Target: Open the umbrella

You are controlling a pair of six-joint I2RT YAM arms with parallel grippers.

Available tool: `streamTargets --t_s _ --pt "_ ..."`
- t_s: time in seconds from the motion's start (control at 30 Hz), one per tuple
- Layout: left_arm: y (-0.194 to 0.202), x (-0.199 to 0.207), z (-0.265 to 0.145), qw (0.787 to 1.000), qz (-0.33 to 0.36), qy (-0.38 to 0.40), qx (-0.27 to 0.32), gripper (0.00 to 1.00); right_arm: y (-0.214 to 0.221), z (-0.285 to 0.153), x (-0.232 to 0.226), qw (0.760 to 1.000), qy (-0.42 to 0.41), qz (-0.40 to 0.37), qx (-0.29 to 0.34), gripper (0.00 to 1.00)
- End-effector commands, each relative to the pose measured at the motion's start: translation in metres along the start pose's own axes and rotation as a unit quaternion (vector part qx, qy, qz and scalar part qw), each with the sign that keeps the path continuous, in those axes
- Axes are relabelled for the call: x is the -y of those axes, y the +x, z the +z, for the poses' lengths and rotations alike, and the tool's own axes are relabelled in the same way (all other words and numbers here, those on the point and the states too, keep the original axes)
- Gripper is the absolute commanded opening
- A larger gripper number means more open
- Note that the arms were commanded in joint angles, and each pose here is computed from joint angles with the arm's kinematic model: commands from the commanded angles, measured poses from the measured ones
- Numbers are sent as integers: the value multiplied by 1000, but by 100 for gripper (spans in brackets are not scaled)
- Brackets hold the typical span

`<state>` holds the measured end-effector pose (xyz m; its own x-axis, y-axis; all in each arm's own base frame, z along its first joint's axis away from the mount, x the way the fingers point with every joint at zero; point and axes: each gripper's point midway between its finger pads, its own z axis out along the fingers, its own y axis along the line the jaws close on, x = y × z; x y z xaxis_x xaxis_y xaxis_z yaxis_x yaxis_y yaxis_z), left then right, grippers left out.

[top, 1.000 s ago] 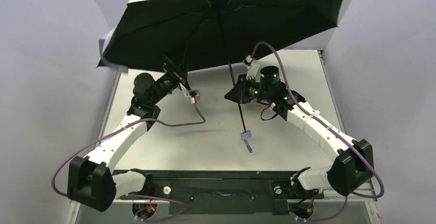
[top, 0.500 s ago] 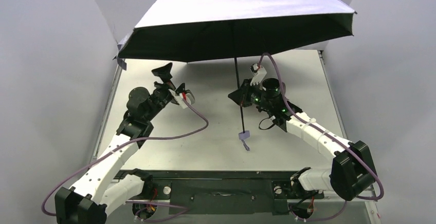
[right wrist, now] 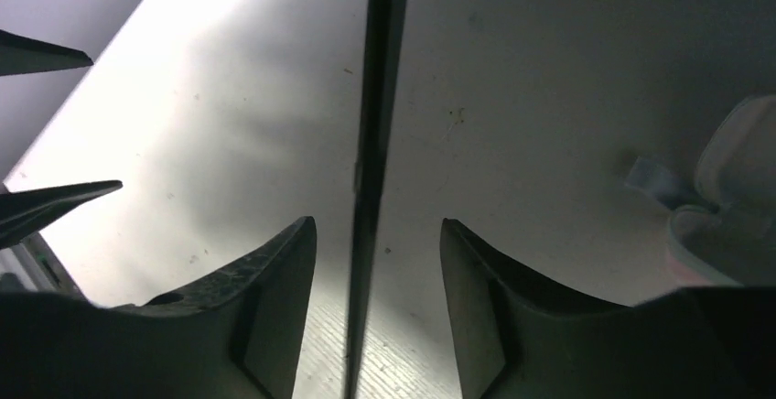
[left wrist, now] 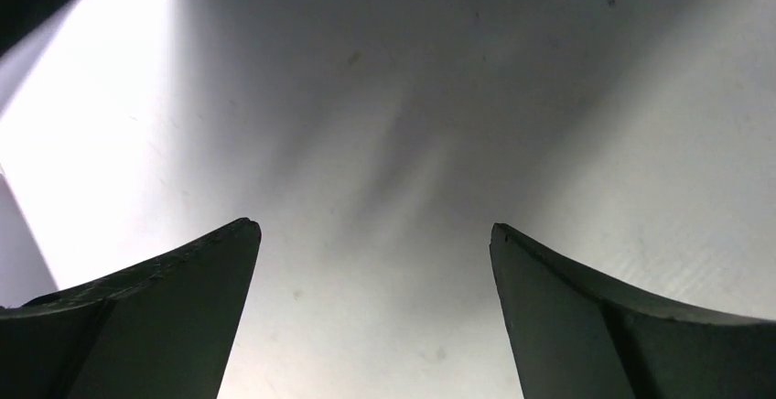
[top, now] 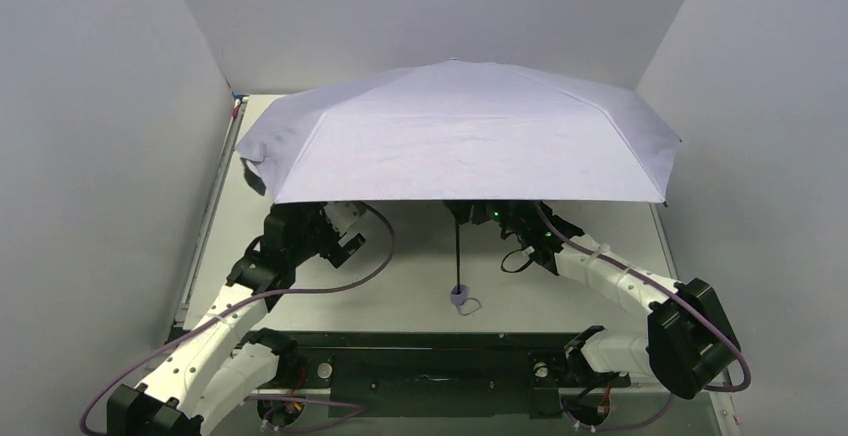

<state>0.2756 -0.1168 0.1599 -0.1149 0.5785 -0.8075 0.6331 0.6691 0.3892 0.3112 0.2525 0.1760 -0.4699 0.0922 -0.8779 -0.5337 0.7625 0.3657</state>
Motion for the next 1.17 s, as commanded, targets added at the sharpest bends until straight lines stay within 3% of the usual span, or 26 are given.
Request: streamTargets --t_s 0.0,0.17,0.3,0.47,0.6,0.7,0.83,1.13 --pt "15 11 -6 998 -54 11 -26 97 -17 -8 -3 996 -2 -78 36 52" --pt "33 20 -13 996 -44 34 -75 97 -11 -35 9 984 15 -178 -4 61" --pt "57 25 -21 988 -39 46 -142 97 -5 -59 32 957 46 -283 -48 66" --pt "81 22 -24 970 -83 50 -224 97 -10 -84 68 936 101 -330 -74 76" --pt "96 -5 -29 952 -134 -11 -275 97 -15 -111 104 920 164 -346 -87 82" --pt "108 -37 -37 940 -181 -81 -278 97 -20 -129 127 907 207 -357 -88 83" --pt "115 -70 -48 928 -191 -172 -269 97 -22 -155 157 893 264 -353 -93 83" --pt "117 -88 -54 920 -186 -233 -253 97 -19 -178 186 884 306 -340 -96 83"
